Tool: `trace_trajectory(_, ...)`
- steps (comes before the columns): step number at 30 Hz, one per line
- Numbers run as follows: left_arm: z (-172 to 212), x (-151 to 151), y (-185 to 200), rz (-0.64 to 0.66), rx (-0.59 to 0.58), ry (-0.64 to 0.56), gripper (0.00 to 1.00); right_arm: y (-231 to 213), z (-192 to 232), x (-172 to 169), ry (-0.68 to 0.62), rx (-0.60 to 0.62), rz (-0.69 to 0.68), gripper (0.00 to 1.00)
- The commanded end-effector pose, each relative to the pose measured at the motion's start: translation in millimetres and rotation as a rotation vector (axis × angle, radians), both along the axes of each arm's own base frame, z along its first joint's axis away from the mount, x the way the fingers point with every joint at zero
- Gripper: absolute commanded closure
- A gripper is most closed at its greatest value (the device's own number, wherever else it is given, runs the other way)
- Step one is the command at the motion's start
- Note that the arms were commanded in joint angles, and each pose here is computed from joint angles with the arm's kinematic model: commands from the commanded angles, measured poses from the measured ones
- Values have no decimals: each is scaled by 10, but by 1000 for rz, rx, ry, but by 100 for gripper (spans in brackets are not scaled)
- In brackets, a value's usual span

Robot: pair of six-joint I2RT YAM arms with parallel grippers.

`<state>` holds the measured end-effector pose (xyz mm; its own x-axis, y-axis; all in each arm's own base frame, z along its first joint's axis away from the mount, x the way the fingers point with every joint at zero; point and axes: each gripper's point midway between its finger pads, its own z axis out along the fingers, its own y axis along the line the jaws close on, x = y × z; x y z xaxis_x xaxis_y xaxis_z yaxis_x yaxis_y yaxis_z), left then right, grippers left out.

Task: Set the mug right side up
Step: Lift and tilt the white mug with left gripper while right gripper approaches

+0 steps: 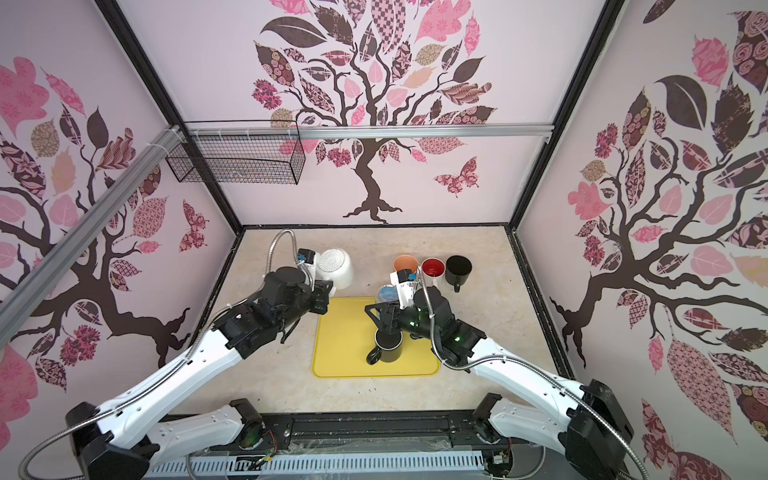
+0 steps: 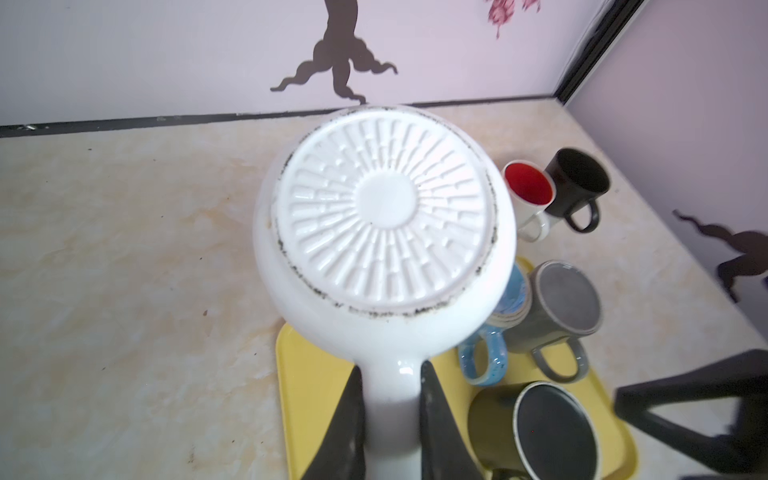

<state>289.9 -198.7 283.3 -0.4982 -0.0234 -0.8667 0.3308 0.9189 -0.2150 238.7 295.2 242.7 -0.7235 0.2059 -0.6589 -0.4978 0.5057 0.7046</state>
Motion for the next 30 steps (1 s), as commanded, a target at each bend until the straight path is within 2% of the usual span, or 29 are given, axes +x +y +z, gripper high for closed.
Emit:
trace_trajectory(1, 558, -130, -219, -109, -275, -113, 100, 114, 336, -6, -52, 133, 45, 50)
trace_trajectory(6, 799, -317, -291, -186, -449, -130, 100, 146, 520, -40, -67, 244, 73, 49)
trace_trajectory(11, 900, -398, -315, -221, -534, -146, 100, 154, 722, -88, -63, 380, 124, 48)
trace_trajectory(23, 1044, -480, -364, -273, -669, -165, 100, 250, 859, -87, -21, 456, 177, 46)
trace_trajectory(30, 1149, -578, -408, -333, -811, -164, 100, 228, 993, -69, -9, 553, 184, 47)
